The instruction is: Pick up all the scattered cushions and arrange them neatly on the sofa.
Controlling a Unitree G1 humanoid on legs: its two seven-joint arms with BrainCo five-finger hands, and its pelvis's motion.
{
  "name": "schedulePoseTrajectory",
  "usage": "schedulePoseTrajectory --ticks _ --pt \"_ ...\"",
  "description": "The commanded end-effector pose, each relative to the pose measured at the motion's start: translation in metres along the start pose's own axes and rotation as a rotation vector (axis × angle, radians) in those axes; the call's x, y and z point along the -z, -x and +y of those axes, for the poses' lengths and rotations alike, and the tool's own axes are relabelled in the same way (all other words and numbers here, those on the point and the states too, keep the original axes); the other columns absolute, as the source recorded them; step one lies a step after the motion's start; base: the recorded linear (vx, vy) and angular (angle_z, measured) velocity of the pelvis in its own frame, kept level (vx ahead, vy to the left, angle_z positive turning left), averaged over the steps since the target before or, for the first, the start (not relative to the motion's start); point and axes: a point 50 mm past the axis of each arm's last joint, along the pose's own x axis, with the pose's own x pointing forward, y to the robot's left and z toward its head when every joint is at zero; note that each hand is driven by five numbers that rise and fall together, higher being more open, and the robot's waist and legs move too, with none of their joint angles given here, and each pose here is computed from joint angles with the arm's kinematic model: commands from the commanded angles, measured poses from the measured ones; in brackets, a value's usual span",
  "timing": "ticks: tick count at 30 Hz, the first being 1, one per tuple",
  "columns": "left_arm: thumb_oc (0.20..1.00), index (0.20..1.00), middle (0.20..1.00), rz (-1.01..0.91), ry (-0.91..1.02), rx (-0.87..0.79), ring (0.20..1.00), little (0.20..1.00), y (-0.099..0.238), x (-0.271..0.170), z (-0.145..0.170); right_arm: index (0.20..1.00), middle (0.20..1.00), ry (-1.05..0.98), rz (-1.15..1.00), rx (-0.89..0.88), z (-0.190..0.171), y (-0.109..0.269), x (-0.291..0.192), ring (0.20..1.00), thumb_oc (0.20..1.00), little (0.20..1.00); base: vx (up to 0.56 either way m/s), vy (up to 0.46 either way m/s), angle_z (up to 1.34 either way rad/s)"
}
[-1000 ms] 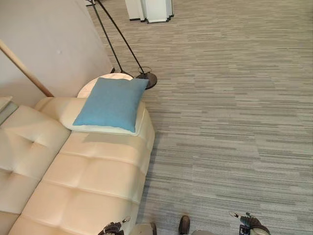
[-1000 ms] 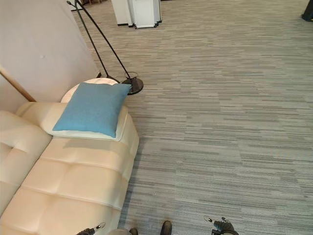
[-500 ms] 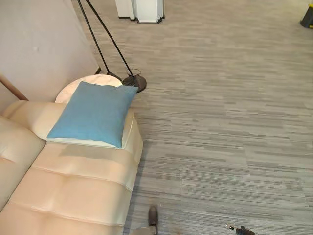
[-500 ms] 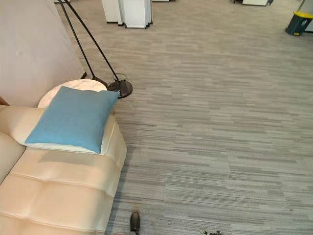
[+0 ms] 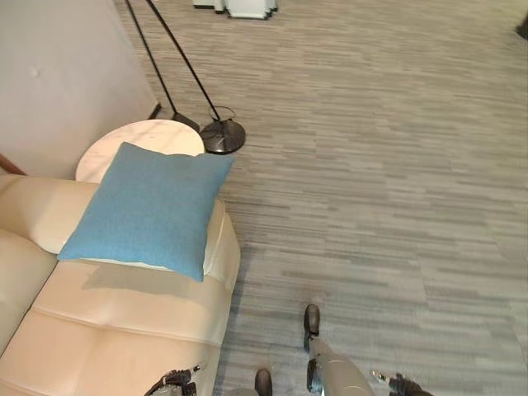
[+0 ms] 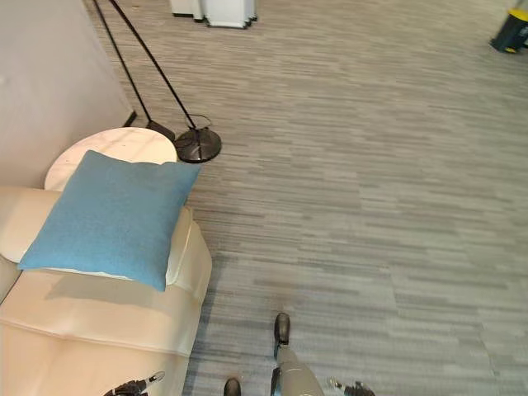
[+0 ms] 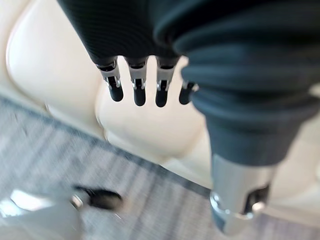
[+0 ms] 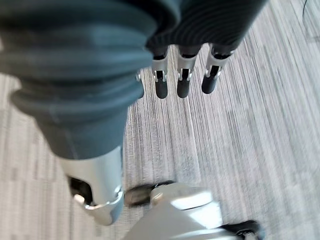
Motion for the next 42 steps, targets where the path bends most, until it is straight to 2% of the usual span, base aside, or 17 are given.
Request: schedulePoseTrajectory --ticks 1,6,7,16,22,29,39,42 --pt "1.000 1.000 1.000 -0.006 0.015 -0.031 1.000 1.000 -0.001 0.002 0.011 1.000 1.000 0.000 -0.069 0.017 -0.009 -0.002 -0.023 1.000 1.000 1.000 0.40 -0.213 0.77" --pt "1.000 1.000 1.000 -0.083 0.074 0.031 1.000 1.000 0.002 -0.015 -0.005 1.000 1.000 0.053 -0.117 0.027 -0.013 -0.001 -0.036 1.000 1.000 1.000 0.21 -0.160 0.52" --pt "1.000 1.000 1.000 -0.143 0.089 0.055 1.000 1.000 0.004 -0.030 -0.010 1.000 1.000 0.060 -0.148 0.022 -0.012 0.000 -0.044 1.000 1.000 1.000 0.17 -0.122 0.53" --pt "1.000 1.000 1.000 -0.224 0.010 0.115 1.000 1.000 0.011 -0.050 -0.030 1.000 1.000 0.119 -0.238 0.010 0.000 0.004 -0.066 1.000 1.000 1.000 0.33 0.015 0.84" --pt "1.000 1.000 1.000 -0.161 -0.044 0.089 1.000 1.000 0.007 -0.030 -0.021 1.000 1.000 0.162 -0.249 -0.026 0.012 0.005 -0.064 1.000 1.000 1.000 0.43 0.220 0.24" --pt "1.000 1.000 1.000 -0.161 -0.080 0.080 1.000 1.000 0.007 -0.028 -0.016 1.000 1.000 0.167 -0.258 -0.075 0.026 0.008 -0.066 1.000 1.000 1.000 0.27 0.245 0.32" --pt "1.000 1.000 1.000 -0.182 -0.096 0.106 1.000 1.000 0.007 -0.037 -0.023 1.000 1.000 0.122 -0.206 -0.079 0.027 0.005 -0.055 1.000 1.000 1.000 0.17 -0.096 0.57" --pt "1.000 1.000 1.000 -0.149 -0.110 0.108 1.000 1.000 0.006 -0.026 -0.024 1.000 1.000 0.134 -0.186 -0.080 0.026 0.004 -0.049 1.000 1.000 1.000 0.24 -0.223 0.93"
